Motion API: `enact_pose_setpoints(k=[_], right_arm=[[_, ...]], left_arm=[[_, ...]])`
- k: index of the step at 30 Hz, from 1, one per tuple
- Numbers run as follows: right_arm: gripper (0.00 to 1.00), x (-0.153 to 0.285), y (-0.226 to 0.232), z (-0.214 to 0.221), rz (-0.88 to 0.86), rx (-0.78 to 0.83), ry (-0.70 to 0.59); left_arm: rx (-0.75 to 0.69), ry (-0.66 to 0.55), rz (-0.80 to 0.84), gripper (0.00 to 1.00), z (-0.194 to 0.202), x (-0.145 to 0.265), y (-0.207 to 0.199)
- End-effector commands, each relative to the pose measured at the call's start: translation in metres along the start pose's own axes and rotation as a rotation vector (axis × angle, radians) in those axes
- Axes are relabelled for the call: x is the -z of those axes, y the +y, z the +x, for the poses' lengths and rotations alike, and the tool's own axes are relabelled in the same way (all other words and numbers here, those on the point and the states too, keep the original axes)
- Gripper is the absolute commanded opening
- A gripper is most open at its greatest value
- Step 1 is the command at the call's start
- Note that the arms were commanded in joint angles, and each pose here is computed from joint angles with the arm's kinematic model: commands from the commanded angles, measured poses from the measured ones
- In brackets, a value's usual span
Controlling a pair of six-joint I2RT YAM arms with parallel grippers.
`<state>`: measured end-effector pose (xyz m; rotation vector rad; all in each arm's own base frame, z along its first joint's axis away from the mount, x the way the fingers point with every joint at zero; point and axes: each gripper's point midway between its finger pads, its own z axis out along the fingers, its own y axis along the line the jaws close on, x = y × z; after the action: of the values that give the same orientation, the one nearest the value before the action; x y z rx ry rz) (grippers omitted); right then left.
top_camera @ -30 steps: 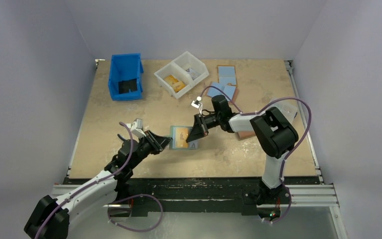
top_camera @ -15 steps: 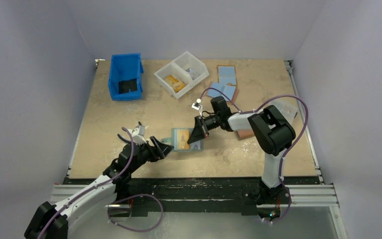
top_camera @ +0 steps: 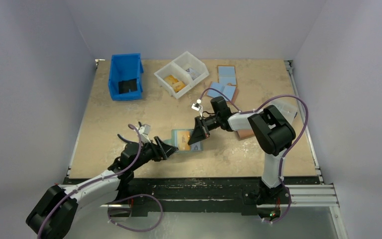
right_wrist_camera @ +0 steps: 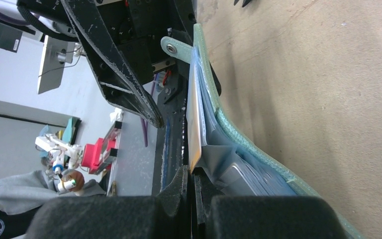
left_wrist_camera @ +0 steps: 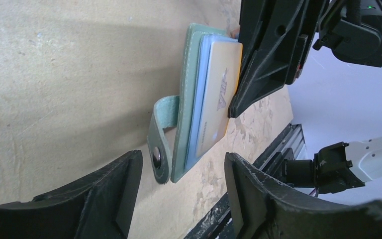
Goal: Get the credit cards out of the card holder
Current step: Remove the credit card from the card holder.
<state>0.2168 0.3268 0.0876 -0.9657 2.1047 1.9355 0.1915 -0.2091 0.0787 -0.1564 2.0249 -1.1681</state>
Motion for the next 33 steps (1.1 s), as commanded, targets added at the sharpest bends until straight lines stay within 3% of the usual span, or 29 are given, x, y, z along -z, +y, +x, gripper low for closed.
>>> enact_pose_setpoints(k=[1,13,21,33], right_arm=[[0.00,0.001,0.024,-0.016,-0.073,0.108,0.004],[0.00,0.000,0.023,-0.016,-0.069,0.108,0.005],[0.00,-0.001,0.016,-0.017,-0.045,0.093,-0.001],[0.00,0.000,-0.025,-0.006,0.086,0.041,0.018]], left_arm=[[-0.048,-0.059,0.111,0.61,-0.018,-0.003,-0.026],[-0.065,-0.050,0.182,0.00,-0.021,-0.009,-0.042],[-0.029,-0.121,0.104,0.00,-0.030,-0.001,-0.022],[0.061,-0.059,-0.073,0.00,-0.005,0.007,0.034]])
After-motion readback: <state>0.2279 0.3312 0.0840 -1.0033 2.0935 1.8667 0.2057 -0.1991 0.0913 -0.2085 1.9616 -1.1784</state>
